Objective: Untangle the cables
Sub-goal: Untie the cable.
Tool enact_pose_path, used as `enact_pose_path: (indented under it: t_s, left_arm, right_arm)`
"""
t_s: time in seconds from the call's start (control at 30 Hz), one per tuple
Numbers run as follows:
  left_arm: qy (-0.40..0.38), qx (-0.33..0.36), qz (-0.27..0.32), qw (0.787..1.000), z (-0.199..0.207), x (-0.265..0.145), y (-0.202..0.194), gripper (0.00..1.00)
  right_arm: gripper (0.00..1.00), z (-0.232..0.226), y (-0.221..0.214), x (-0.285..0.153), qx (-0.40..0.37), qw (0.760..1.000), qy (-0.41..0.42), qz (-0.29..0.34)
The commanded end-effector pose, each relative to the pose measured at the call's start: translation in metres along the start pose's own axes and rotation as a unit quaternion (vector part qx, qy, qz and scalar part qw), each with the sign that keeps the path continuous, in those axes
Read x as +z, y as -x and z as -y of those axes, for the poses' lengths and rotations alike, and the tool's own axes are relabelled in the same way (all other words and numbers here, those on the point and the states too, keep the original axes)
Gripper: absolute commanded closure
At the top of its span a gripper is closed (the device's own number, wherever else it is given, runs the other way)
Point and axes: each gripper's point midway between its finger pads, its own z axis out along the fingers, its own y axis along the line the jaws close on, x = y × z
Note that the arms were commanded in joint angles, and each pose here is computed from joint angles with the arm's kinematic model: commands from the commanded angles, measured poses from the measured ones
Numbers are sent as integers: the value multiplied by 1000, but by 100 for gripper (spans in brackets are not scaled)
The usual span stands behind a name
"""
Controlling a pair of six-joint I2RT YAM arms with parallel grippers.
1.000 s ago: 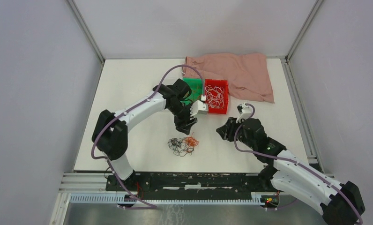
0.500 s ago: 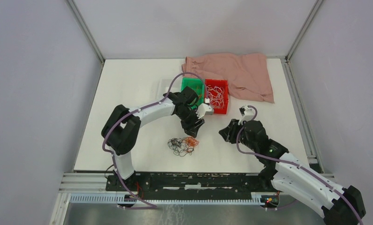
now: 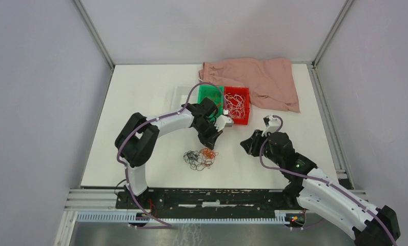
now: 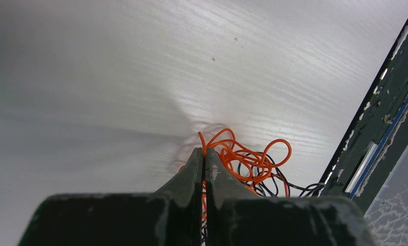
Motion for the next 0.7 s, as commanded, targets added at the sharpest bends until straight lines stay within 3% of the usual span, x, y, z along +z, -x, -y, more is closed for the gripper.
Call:
enact_pose_path:
  t_s: [0.0, 0.3, 0.53, 0.67]
  left_arm:
    - [17, 21, 56, 998, 4, -28, 44, 97]
    - [53, 101, 110, 987, 28, -111, 90, 97]
    - [62, 122, 143, 980, 57, -157, 89, 97]
    - [48, 137, 167, 975, 76, -177, 90, 97]
  right_arm:
    - [68, -10, 20, 0, 8, 999, 14, 37]
    - [67, -31, 31, 8, 9, 997, 60, 55]
    - [49, -73, 59, 6, 4, 977, 174, 127]
    - [43, -108, 74, 5, -6, 958, 247, 146]
